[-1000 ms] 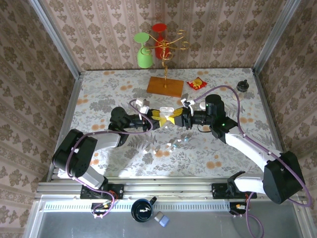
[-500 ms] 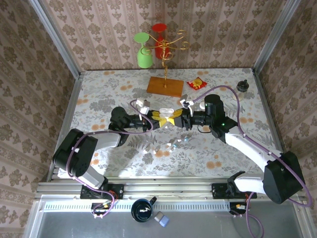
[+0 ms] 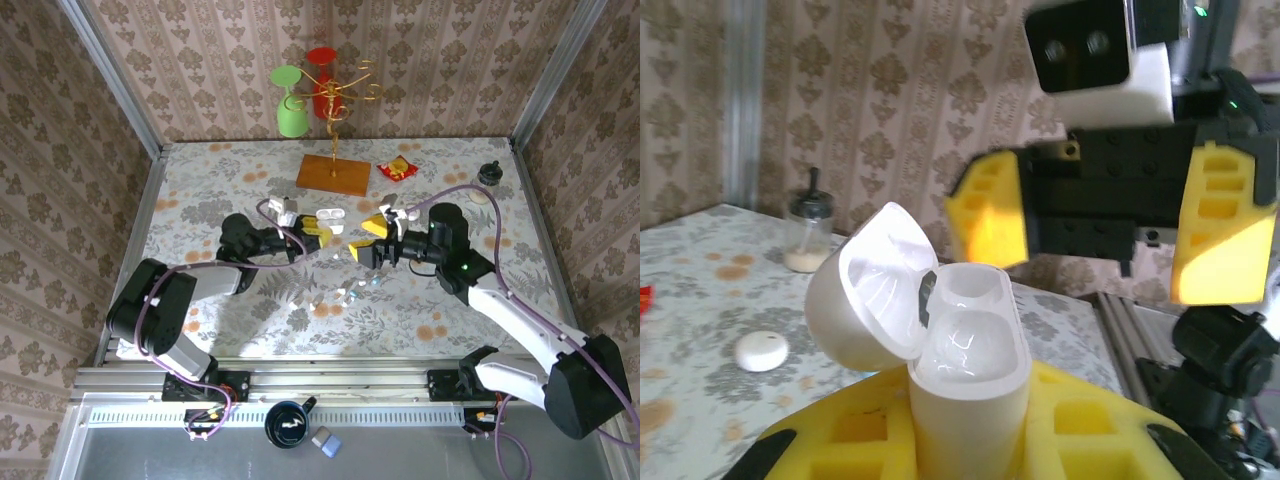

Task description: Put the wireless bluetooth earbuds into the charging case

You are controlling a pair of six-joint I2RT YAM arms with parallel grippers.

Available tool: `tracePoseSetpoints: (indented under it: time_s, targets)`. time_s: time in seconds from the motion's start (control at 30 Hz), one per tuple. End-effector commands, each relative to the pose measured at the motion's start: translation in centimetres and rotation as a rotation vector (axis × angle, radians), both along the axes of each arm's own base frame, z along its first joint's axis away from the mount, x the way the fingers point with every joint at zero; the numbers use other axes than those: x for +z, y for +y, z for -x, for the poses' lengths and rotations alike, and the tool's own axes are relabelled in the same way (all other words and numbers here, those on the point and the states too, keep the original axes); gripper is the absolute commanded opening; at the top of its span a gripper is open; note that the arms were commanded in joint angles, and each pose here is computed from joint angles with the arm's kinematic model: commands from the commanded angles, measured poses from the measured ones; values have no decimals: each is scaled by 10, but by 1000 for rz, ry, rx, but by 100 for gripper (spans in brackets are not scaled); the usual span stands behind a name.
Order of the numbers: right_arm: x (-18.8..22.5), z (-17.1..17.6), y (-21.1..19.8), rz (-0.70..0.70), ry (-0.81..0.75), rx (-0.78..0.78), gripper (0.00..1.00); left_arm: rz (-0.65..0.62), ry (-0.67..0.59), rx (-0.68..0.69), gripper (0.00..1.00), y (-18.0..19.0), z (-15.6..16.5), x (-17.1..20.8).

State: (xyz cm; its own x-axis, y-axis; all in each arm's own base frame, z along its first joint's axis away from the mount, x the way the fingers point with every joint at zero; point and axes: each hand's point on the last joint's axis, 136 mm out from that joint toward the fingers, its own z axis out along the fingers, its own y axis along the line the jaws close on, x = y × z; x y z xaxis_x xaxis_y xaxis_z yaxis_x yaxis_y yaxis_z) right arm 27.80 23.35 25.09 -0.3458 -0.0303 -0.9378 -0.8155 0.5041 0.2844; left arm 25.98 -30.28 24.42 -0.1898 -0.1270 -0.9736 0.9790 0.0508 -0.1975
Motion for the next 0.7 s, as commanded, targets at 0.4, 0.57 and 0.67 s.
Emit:
tracePoseSetpoints:
  time_s: [0.4,0.57,0.67]
  targets:
    - [-85,-8,2,227,294,-180,77,26,-92,464,0,84,-65,6]
    - [-119,-4,39,404,369,-147,77,30,-93,563,0,105,-73,7]
    - [-139,-6,55,467,432,-157,76,32,-84,613,0,117,-77,5]
